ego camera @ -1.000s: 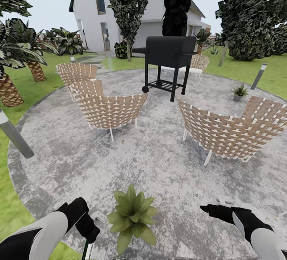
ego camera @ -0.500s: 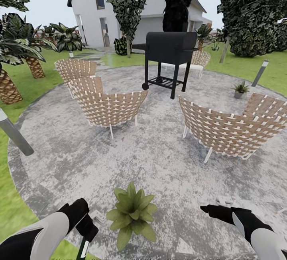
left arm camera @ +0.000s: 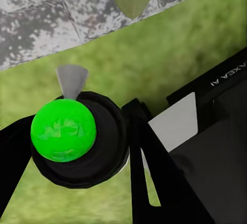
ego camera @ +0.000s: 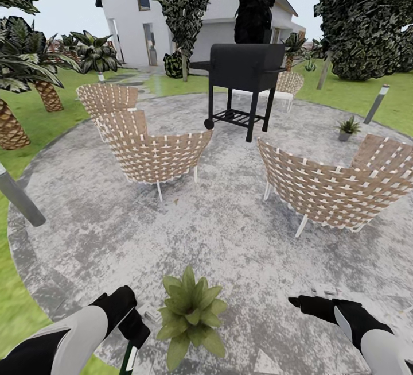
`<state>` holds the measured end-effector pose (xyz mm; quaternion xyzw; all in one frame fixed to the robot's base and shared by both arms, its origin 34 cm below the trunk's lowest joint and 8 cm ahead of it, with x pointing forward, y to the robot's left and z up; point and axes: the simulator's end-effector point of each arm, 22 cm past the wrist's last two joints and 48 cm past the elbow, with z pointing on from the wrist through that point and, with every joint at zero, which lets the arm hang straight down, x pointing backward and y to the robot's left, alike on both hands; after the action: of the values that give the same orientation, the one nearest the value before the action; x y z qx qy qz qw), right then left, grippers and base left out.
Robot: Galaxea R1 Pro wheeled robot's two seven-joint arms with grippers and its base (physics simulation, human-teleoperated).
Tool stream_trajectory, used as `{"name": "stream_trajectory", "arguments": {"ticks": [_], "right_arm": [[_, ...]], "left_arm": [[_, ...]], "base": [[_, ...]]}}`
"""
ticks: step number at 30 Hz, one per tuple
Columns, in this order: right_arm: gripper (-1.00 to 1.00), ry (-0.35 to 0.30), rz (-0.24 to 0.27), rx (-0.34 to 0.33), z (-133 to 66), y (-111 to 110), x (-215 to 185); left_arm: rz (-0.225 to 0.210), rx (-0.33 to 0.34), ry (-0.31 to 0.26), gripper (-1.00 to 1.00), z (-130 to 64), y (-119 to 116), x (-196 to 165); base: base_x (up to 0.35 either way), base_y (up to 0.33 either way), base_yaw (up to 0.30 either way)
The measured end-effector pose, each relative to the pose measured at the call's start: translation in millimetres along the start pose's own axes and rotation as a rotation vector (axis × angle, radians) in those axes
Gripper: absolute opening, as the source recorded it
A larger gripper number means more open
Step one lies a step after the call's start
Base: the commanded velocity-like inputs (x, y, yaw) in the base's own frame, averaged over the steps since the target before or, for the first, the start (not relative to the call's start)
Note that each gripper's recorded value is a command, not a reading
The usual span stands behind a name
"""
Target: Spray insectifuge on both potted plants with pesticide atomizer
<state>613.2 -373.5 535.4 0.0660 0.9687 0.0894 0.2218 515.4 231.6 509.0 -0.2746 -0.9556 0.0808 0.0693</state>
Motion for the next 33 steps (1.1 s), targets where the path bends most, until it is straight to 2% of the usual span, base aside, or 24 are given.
{"name": "stream_trajectory", "arguments": {"ticks": [10,18,22,33], "right_arm": [[1.00,0.000,0.000,0.000,0.0,0.0,0.0],[1.00,0.000,0.000,0.000,3.0,-0.7,1.6],[1.00,0.000,0.000,0.000,9.0,-2.1,4.9],[1.00,0.002,0.000,-0.001,9.5,-2.1,5.6]], "left_arm": [[-0.001,-0.005,-0.003,-1.00,-0.9,2.1,-1.1],[-0.004,-0.053,-0.054,-1.00,-11.7,22.2,-21.1],[-0.005,-0.059,-0.059,-1.00,-6.5,25.5,-23.2],[-0.002,-0.061,-0.061,-1.00,-7.1,26.0,-25.2]], "base": [[0.003,0.000,-0.183],[0.000,0.000,-0.015],[0.000,0.000,0.000],[0.000,0.000,-0.027]]}}
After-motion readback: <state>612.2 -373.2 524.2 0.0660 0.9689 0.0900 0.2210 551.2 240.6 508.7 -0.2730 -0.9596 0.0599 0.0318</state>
